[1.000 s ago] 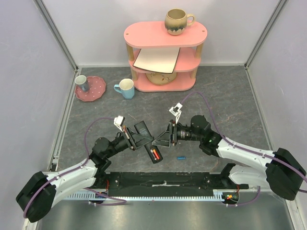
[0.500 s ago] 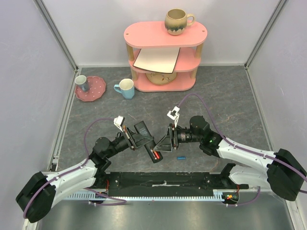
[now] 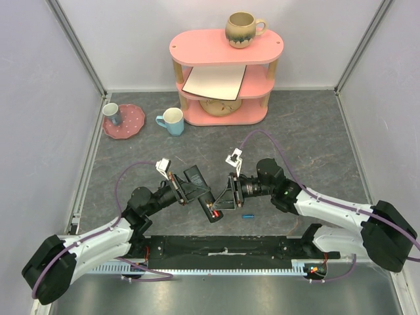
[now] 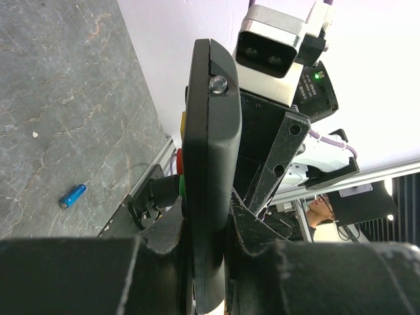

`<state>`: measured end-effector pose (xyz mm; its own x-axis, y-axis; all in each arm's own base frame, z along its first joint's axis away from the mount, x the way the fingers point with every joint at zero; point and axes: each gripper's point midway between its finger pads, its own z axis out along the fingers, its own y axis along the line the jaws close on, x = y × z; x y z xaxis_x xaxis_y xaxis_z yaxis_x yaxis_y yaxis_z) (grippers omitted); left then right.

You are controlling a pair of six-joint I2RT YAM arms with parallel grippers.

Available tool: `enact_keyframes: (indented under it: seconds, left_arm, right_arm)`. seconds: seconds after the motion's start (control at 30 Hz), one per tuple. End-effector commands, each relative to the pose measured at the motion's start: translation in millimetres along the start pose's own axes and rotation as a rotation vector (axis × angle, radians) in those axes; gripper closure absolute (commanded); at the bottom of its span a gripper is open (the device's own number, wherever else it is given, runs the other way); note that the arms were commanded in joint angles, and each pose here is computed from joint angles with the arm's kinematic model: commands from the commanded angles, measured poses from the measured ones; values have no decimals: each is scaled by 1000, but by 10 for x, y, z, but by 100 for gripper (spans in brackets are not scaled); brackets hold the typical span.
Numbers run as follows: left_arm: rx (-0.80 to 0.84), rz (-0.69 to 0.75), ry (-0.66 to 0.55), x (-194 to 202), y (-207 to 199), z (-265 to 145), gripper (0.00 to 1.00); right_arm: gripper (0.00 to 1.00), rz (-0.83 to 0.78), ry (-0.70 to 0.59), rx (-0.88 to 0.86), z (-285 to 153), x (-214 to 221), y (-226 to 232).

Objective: Load the batteries into the remote control

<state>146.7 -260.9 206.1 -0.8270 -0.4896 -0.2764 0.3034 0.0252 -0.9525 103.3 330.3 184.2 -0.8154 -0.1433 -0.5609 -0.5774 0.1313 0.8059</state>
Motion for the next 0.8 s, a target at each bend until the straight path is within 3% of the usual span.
enact_keyframes:
  seconds: [0.0, 0.13, 0.2, 0.3, 0.33, 0.37, 0.47, 0.6, 0.77]
  left_arm:
    - [107, 36, -29, -113, -368, 67, 98]
    - [106, 38, -27, -115, -371, 76, 98]
    - [106, 39, -27, -118, -376, 81, 98]
    - [106, 39, -27, -116, -376, 75, 98]
    - [104, 39, -23, -108, -369, 77, 98]
    - [101, 41, -23, -105, -360, 73, 98]
    - [84, 48, -19, -91, -308, 59, 98]
    - [66, 44, -26, -79, -240, 23, 98]
    - [69, 48, -33, -84, -253, -1, 98]
  right_arm:
    - [57, -4, 22, -20, 31, 44, 2]
    - [70, 2, 37, -9, 59, 83, -41]
    - [84, 11, 43, 16, 68, 99, -94]
    - [89, 8, 46, 19, 73, 101, -100]
    - [86, 8, 44, 15, 71, 97, -82]
    - [71, 3, 35, 12, 67, 63, -63]
    - [47, -19, 7, 23, 52, -54, 4]
    - [41, -45, -23, 18, 41, -174, 101]
    - [46, -29, 3, 19, 58, -112, 46]
